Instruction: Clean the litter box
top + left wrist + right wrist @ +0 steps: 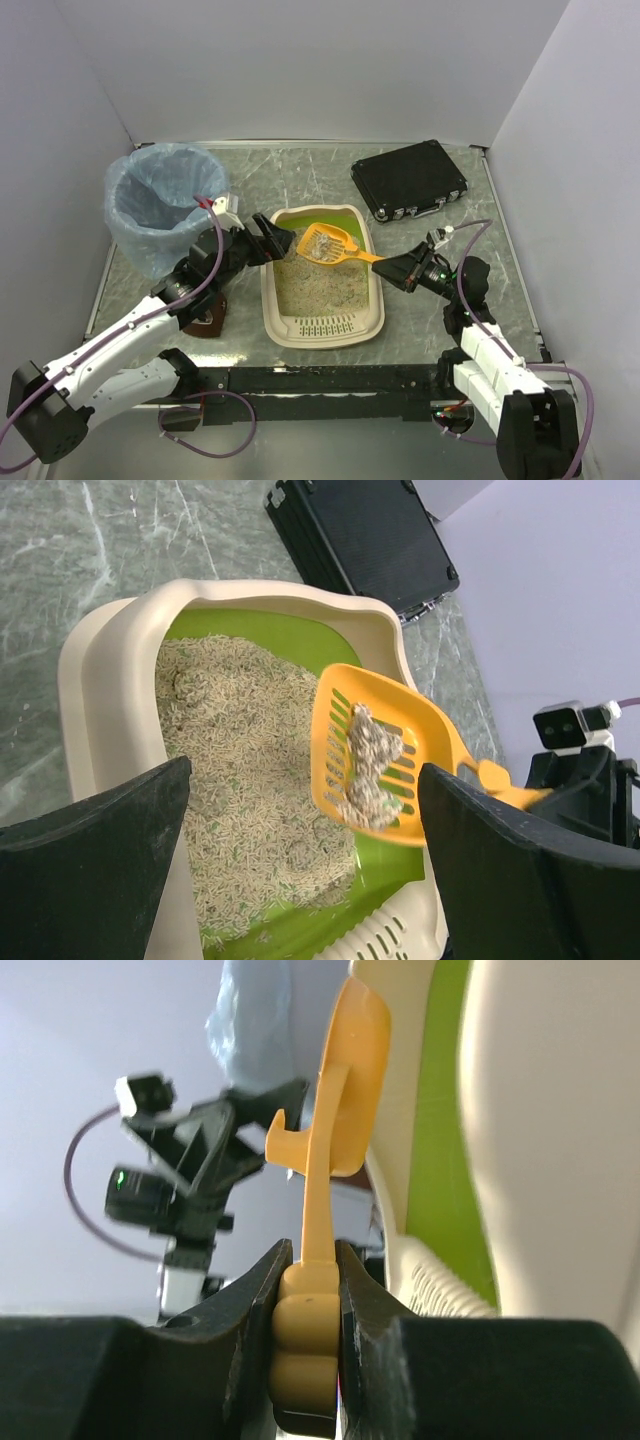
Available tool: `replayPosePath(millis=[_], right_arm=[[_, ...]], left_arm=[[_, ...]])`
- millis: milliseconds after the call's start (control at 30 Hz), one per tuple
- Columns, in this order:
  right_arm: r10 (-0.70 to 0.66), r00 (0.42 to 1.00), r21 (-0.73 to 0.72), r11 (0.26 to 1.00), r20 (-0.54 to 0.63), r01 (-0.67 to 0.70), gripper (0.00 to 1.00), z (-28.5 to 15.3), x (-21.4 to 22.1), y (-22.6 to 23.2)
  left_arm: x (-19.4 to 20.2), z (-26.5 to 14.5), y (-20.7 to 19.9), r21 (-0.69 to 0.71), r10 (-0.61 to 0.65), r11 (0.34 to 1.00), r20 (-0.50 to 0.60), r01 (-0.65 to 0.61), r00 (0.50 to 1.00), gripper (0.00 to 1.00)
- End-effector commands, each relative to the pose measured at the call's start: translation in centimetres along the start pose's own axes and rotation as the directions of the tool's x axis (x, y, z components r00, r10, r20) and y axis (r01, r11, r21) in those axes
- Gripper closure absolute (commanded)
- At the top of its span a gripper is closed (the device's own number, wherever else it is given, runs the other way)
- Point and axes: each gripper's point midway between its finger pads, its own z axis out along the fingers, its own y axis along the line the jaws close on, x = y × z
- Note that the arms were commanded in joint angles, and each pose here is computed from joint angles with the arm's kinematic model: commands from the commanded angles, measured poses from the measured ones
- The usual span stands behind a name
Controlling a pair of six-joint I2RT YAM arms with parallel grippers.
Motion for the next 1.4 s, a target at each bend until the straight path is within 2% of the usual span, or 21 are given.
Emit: replayPosePath(millis=[0,100,167,233,300,333,400,500,567,667,733,767,800,867,933,1000,1033,1133,1267,1333,1367], right_arm=[[-0.081,0.997,-0.044,0.996,0.021,0.081,1.0,-0.4,0.3,0.6],[-0.104,0.994,-0.023,0.994,0.043,0.105,1.0,0.3,-0.6,0.9],[-0.134,0.989,-0.097,0.987,-0.056,0.128,1.0,-0.2,1.2,2.3],[-0.098,0.991,-0.098,0.991,-0.094,0.089,1.0,-0.8,2.3,2.1],[-0.091,0.994,-0.011,0.996,-0.057,0.09,1.0,-0.9,2.1,0.4],[-0.11,0.993,0.028,0.994,0.035,0.109,1.0,-0.6,0.4,0.4],[-0.151,0.986,0.049,0.988,0.072,0.147,1.0,-0.3,-0.4,0.5],[-0.127,0.99,-0.018,0.992,-0.057,0.127,1.0,-0.4,1.7,2.0],[-0.087,0.993,-0.011,0.996,-0.083,0.086,1.0,-0.9,2.6,1.3],[-0.13,0.99,0.029,0.991,0.056,0.129,1.0,-0.5,0.6,0.9],[-0.104,0.995,0.021,0.994,0.004,0.103,1.0,0.0,0.8,1.0],[-0.155,0.987,-0.071,0.986,-0.042,0.151,1.0,-0.1,1.6,2.7],[-0.08,0.99,-0.103,0.992,-0.12,0.068,1.0,-0.5,3.0,3.2],[-0.024,0.993,-0.128,0.992,-0.115,0.009,1.0,-1.2,3.8,2.5],[-0.088,0.996,-0.095,0.992,-0.015,0.086,1.0,-0.6,2.2,2.9],[-0.126,0.992,0.032,0.991,-0.002,0.126,1.0,-0.1,1.6,1.1],[-0.171,0.984,-0.002,0.985,-0.057,0.171,1.0,0.1,2.5,2.7],[-0.162,0.975,-0.028,0.987,-0.154,0.159,1.0,-0.7,4.6,2.7],[-0.202,0.979,0.009,0.979,-0.034,0.203,1.0,-0.9,3.3,1.8],[-0.226,0.974,-0.047,0.973,-0.034,0.224,1.0,-0.5,3.0,3.0],[-0.18,0.982,-0.059,0.982,-0.059,0.177,1.0,-0.2,3.1,3.1]], left_arm=[[-0.5,0.1,-0.4,0.013,-0.019,1.0,0.028,0.018,0.999,0.01],[0.0,0.4,-0.9,0.046,-0.017,0.999,0.007,0.016,1.0,0.01],[0.3,0.4,-0.4,0.015,-0.01,1.0,-0.01,0.011,1.0,0.01],[0.4,0.5,0.0,-0.003,-0.013,1.0,-0.011,0.013,1.0,0.01],[0.7,0.4,-0.2,0.018,-0.024,1.0,-0.013,0.024,1.0,0.01],[0.8,0.3,-0.3,0.033,-0.029,0.999,-0.015,0.029,0.999,0.01],[1.6,0.1,-0.8,0.073,-0.044,0.996,-0.039,0.047,0.998,0.01],[2.2,-0.3,-0.5,0.079,-0.055,0.995,-0.053,0.059,0.997,0.01],[2.3,-0.5,0.0,0.063,-0.061,0.996,-0.047,0.064,0.997,0.01],[2.0,-0.9,-0.1,0.071,-0.055,0.996,-0.037,0.058,0.998,0.01],[2.0,-1.1,-0.2,0.079,-0.057,0.995,-0.036,0.06,0.998,0.01],[2.1,-1.1,-0.1,0.081,-0.059,0.995,-0.038,0.062,0.998,0.01],[2.1,-1.2,0.0,0.079,-0.059,0.995,-0.034,0.062,0.998,0.01],[2.2,-1.0,0.3,0.07,-0.063,0.995,-0.025,0.065,0.998,0.01],[2.3,-0.9,0.4,0.066,-0.067,0.995,-0.03,0.068,0.997,0.01],[2.6,-0.7,0.4,0.064,-0.064,0.996,-0.046,0.067,0.997,0.01],[2.8,-0.7,0.2,0.07,-0.064,0.995,-0.057,0.068,0.996,0.01],[2.9,-0.6,0.1,0.074,-0.073,0.994,-0.062,0.078,0.995,0.01],[2.6,-0.7,-0.1,0.074,-0.069,0.995,-0.06,0.073,0.996,0.01],[2.5,-0.8,-0.1,0.068,-0.068,0.995,-0.061,0.072,0.996,0.01],[2.3,-1.0,-0.3,0.076,-0.068,0.994,-0.057,0.073,0.996,0.01]])
